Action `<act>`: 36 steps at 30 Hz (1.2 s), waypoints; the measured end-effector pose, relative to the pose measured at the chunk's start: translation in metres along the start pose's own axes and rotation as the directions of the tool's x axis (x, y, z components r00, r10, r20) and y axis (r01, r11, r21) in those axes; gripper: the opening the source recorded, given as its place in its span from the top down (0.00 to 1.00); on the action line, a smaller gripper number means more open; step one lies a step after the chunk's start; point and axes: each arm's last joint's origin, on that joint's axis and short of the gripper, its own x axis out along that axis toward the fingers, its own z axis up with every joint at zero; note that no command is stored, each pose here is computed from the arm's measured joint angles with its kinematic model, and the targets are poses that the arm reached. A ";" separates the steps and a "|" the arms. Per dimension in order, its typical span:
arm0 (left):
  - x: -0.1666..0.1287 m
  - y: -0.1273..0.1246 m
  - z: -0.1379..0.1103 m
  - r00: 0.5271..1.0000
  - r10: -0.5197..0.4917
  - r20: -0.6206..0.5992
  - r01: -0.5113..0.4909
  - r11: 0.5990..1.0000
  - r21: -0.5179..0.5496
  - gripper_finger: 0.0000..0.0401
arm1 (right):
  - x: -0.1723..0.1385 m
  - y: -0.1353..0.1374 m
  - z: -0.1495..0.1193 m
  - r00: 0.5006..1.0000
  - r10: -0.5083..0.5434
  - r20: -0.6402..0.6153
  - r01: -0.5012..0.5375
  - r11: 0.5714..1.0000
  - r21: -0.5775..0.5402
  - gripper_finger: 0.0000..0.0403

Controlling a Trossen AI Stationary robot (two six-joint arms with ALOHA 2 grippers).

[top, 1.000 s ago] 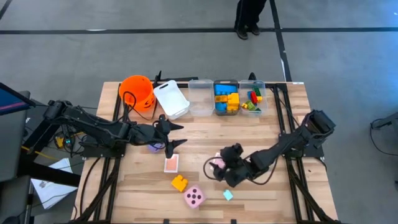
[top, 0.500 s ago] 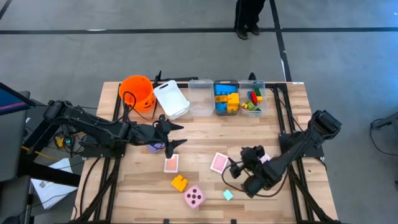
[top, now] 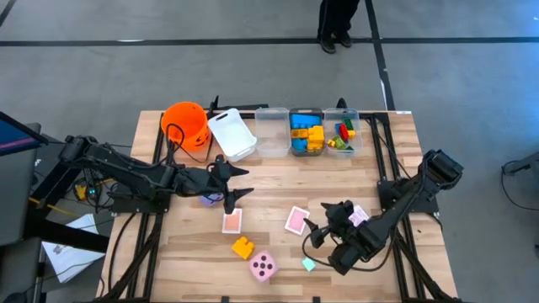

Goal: Pick & Place Toys
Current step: Put the red deck of cards into the left transparent bin

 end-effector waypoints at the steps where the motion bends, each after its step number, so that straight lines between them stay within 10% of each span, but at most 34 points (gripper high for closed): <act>1: 0.000 0.000 0.000 1.000 0.000 0.002 0.000 1.000 -0.001 0.29 | 0.000 0.002 0.000 1.000 0.009 0.000 -0.009 1.000 -0.001 0.05; 36: -0.001 -0.003 0.012 0.993 -0.029 0.114 0.036 0.998 -0.059 0.29 | 0.020 0.012 0.025 0.999 0.046 0.005 -0.045 0.993 -0.114 0.05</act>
